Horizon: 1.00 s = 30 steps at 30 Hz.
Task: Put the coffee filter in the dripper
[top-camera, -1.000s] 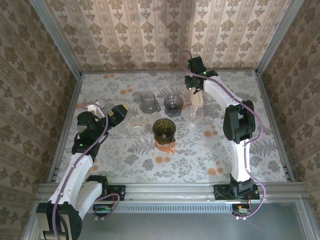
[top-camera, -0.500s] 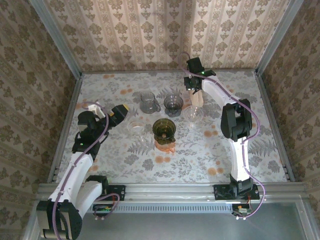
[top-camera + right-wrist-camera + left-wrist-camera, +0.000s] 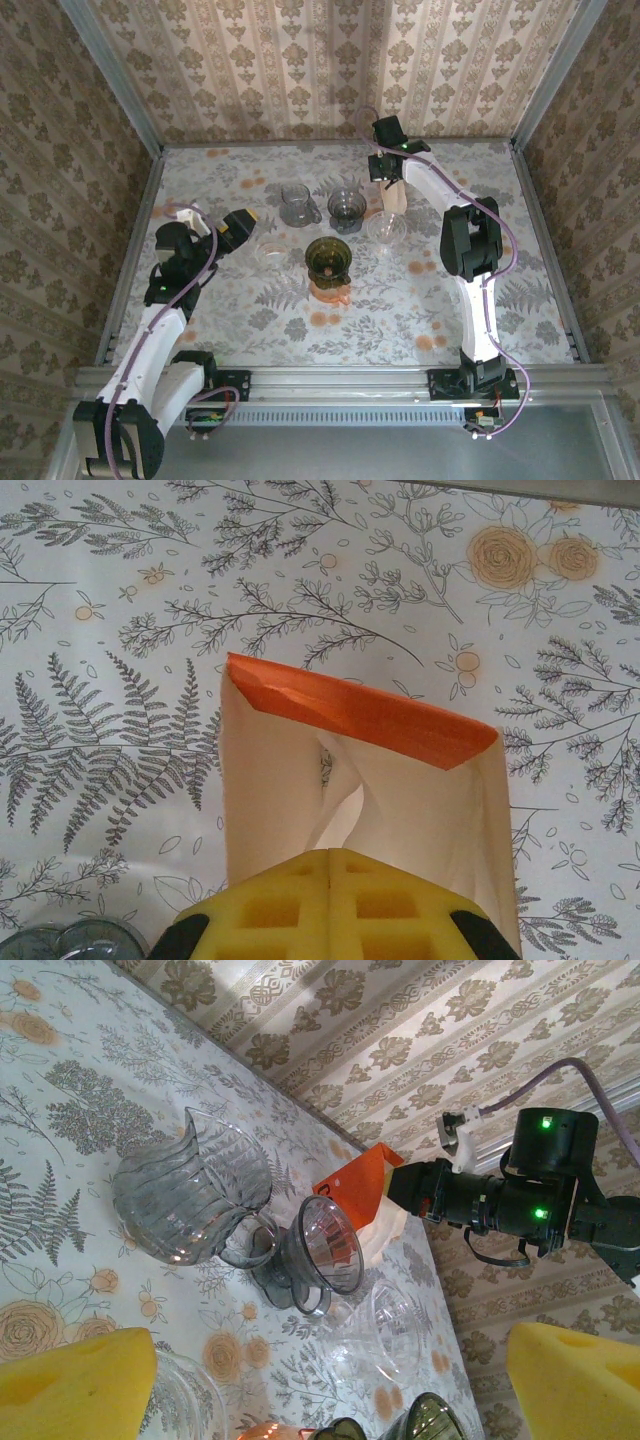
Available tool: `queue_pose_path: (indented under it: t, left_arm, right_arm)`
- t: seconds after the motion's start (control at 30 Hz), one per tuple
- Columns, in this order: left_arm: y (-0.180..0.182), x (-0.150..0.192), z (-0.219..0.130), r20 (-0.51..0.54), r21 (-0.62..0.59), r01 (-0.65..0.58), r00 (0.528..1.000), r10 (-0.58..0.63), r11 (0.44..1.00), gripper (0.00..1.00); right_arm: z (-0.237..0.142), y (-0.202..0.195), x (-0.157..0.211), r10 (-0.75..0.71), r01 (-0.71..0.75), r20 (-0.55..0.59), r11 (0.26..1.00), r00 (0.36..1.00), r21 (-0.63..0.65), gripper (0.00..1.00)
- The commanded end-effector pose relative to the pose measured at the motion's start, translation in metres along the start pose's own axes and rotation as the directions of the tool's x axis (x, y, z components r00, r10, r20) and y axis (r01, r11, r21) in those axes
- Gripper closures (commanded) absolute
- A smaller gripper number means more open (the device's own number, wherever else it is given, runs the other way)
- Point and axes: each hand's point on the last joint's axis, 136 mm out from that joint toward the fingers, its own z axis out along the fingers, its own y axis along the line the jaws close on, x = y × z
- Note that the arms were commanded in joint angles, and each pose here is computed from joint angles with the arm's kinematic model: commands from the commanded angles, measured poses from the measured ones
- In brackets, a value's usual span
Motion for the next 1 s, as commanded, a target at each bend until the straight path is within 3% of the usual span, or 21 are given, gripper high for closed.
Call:
queue_pose_path:
  t: [0.0,0.47,0.6,0.8,0.97]
  left_arm:
    - [-0.014,-0.008,-0.001,0.021,0.041,-0.032,0.999,0.032,0.999,0.08]
    - [-0.022,-0.009,-0.004,0.016,0.068,-0.026,1.000,0.025,0.997,0.08]
    - [-0.020,-0.007,-0.004,0.010,0.065,-0.020,1.000,0.019,0.998,0.08]
    - [-0.016,-0.005,-0.001,0.001,0.057,-0.010,1.000,0.010,0.998,0.08]
    - [-0.016,-0.006,0.001,-0.003,0.054,-0.009,1.000,0.009,0.998,0.08]
  right_arm:
    - [-0.026,-0.005,-0.022,0.000,-0.001,0.068,1.000,0.998,0.017,1.00]
    - [-0.087,-0.009,-0.029,0.041,-0.039,0.148,0.999,0.988,-0.016,1.00]
    - [-0.079,-0.005,-0.020,0.005,-0.004,0.075,1.000,0.997,-0.018,0.79]
    - [-0.058,-0.004,-0.012,-0.072,0.072,0.012,0.997,0.997,0.014,0.73]
    - [-0.047,-0.002,-0.012,-0.140,0.140,-0.002,0.990,0.990,0.035,0.79]
